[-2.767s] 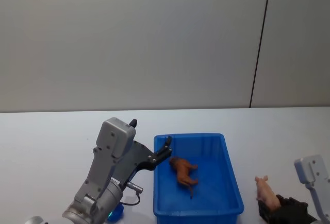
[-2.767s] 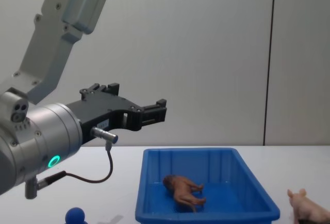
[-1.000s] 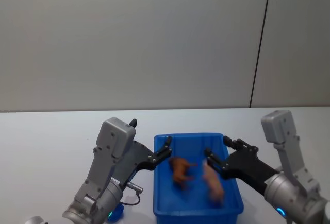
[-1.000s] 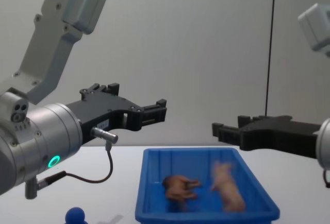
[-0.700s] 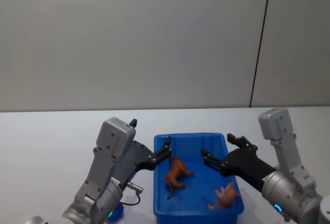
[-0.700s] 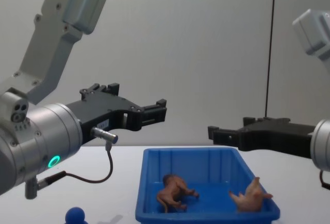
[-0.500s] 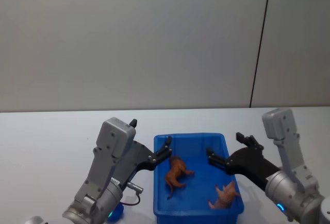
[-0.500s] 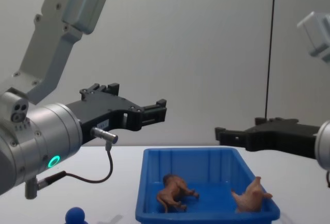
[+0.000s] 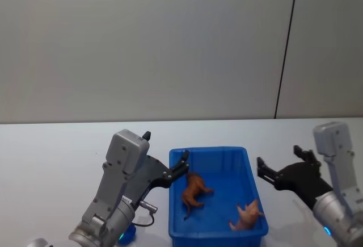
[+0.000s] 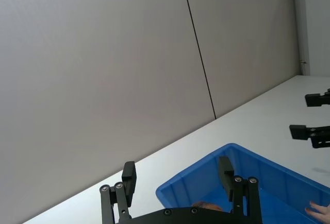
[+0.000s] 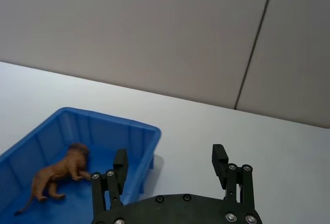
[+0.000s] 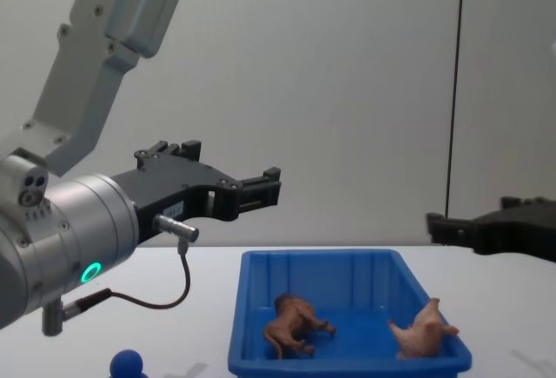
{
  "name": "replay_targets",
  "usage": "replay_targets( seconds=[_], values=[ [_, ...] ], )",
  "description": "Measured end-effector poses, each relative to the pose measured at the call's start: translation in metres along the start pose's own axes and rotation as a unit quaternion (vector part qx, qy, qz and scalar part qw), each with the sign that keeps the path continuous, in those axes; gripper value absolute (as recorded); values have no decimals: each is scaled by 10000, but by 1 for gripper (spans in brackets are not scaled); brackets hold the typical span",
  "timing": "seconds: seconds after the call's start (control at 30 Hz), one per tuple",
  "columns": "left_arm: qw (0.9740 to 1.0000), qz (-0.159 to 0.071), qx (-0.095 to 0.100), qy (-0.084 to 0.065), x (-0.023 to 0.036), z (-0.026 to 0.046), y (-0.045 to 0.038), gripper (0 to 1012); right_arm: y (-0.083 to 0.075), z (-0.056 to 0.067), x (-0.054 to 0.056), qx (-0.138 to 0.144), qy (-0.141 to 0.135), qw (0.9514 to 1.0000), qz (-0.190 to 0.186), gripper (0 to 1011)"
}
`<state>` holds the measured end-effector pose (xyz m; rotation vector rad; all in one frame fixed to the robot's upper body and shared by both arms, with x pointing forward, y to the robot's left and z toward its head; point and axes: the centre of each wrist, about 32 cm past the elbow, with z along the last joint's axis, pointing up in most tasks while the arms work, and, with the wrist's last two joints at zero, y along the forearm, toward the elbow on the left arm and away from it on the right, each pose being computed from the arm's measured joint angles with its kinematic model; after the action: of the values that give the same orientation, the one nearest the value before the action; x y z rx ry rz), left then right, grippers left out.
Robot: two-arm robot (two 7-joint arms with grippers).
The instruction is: Pick up the two dolls from the table and place them into the box.
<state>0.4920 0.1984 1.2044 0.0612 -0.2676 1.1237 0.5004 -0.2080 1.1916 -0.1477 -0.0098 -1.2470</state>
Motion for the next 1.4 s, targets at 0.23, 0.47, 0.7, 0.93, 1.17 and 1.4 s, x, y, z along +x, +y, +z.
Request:
replay_targets(
  seconds=[0.23,0.47,0.7,0.93,1.17,1.4],
  values=[
    [10000,0,0,0,0,0,0,1001,-84,-19,37,-13,-32,9994,-354,1001],
    [10000,54,27,14,0,-1,16,1001,-133,-30,56,-21,-54,9984,-560,1001],
    [9997,183,149,53,17,7,55,1001,-160,-35,66,-25,-67,9977,-675,1001],
    [9985,333,413,141,55,6,130,1001,-177,-37,72,-25,-75,9972,-742,1001],
    [9960,446,713,291,95,-17,210,1001,-186,-38,76,-25,-79,9969,-781,1001],
    [9931,505,954,465,123,-52,271,1001,-191,-39,78,-26,-80,9967,-803,1001]
  ],
)
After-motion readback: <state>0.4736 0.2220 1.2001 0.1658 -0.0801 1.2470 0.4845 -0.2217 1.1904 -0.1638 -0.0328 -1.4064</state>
